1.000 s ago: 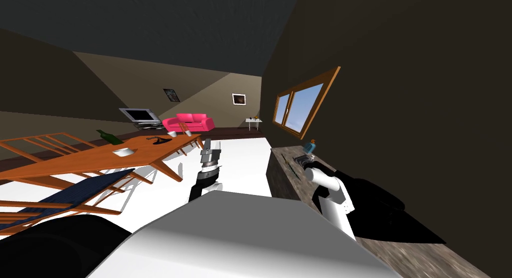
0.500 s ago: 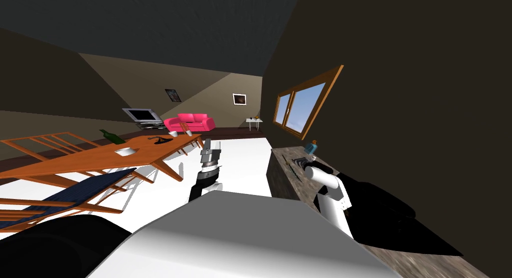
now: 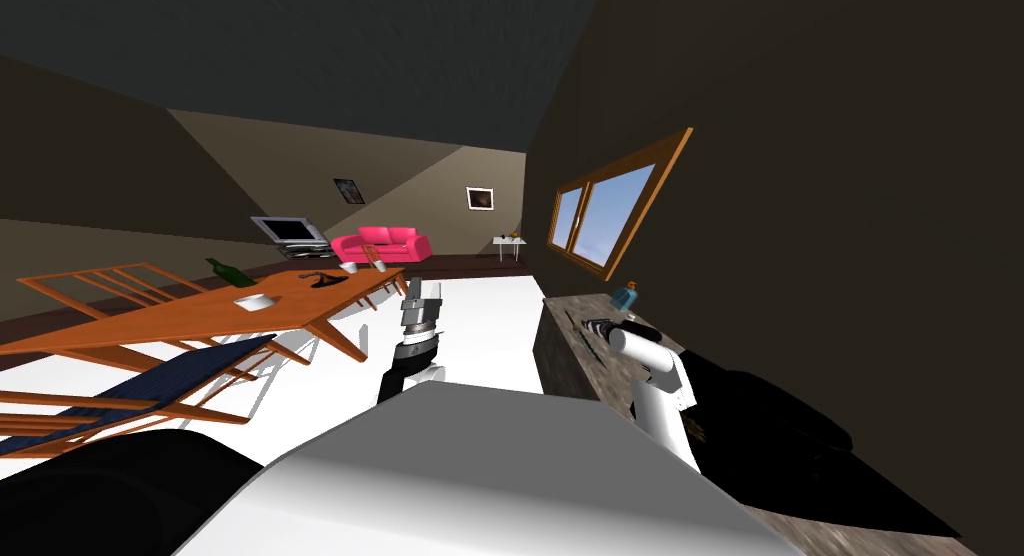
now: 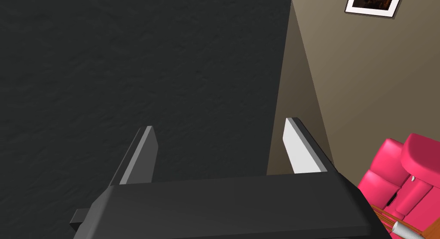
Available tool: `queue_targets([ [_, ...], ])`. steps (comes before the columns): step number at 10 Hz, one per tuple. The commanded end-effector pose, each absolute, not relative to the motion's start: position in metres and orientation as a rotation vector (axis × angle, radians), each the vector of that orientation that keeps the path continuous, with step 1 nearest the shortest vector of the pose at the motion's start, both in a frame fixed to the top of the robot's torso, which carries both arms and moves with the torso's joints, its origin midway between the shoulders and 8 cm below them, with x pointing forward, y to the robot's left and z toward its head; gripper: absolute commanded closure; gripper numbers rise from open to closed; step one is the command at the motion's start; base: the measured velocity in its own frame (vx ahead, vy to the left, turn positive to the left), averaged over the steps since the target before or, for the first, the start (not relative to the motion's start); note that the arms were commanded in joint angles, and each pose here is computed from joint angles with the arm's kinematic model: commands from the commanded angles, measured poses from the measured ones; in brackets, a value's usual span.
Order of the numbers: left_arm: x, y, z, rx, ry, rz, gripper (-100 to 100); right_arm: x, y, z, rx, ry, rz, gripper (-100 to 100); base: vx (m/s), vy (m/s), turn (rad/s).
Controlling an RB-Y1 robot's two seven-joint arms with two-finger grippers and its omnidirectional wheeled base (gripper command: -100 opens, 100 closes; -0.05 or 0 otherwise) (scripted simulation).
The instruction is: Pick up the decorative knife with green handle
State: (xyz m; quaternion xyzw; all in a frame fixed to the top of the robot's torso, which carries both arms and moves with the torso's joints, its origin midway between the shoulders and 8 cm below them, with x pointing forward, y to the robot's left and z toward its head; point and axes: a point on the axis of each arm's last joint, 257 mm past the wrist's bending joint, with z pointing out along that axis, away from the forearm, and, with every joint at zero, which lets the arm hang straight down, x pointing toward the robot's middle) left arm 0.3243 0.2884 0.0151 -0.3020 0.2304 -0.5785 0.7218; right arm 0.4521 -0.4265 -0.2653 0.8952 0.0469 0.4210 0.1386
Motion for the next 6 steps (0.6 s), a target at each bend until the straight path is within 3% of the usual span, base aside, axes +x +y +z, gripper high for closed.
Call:
queue_targets([
  [1, 0.324, 0.288, 0.015, -0.667, 0.509, -1.278, 0, 0.448, -0.425, -0.273, 2.630, 0.104, 1.195, -100, 0.012, -0.004, 0.014],
  [6, 0.324, 0.288, 0.015, -0.667, 0.509, -1.278, 0, 0.437, -0.406, -0.304, 2.836, -0.100, 1.098, -100, 0.015, -0.007, 0.020],
])
